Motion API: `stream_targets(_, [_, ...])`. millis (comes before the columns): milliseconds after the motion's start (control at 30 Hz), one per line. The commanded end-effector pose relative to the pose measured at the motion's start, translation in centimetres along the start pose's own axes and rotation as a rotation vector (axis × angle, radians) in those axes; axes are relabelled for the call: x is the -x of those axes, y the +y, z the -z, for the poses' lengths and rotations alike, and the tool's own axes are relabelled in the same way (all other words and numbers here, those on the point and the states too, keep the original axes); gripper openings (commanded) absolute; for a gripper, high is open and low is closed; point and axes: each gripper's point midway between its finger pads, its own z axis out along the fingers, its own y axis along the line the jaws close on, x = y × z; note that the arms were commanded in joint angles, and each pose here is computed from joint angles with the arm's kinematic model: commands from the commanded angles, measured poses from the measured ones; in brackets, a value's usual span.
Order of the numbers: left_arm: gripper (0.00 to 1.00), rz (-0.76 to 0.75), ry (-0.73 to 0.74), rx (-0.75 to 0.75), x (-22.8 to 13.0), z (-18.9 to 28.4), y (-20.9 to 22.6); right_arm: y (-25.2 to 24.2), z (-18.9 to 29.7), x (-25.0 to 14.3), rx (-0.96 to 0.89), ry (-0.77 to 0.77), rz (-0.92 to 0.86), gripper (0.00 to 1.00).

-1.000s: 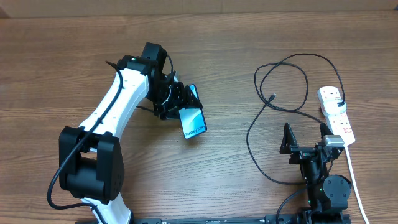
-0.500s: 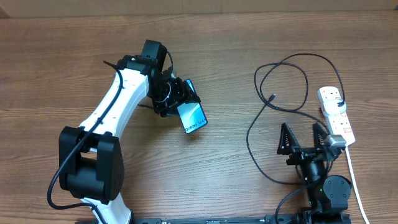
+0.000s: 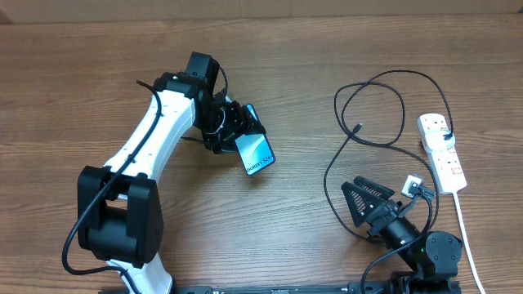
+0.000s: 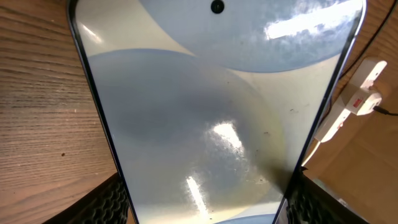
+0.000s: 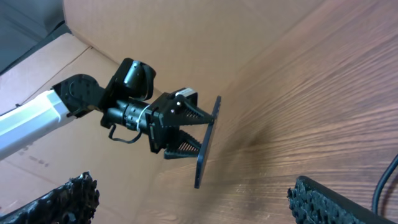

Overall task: Plug charger to phone and switch on socket
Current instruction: 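Move the right gripper toward the held smartphone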

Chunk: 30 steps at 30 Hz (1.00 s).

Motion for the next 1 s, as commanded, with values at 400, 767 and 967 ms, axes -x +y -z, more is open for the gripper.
stream_targets(400, [0.61, -0.004, 0.039, -0.086, -0.3, 0.6, -1.8, -1.7, -0.4, -2.9, -0.074, 0.174, -0.221, 0.99])
stream_targets(767, [0.61, 0.000, 0.043, -0.084, -0.4, 0.6, -1.7, 1.6, -2.1, -3.3, -0.075, 0.401, -0.326, 0.99])
stream_targets(967, [0.61, 0.012, 0.073, -0.105, -1.0, 0.6, -2.0, 1.7, -2.7, -8.7, -0.125, 0.636, -0.390, 0.99])
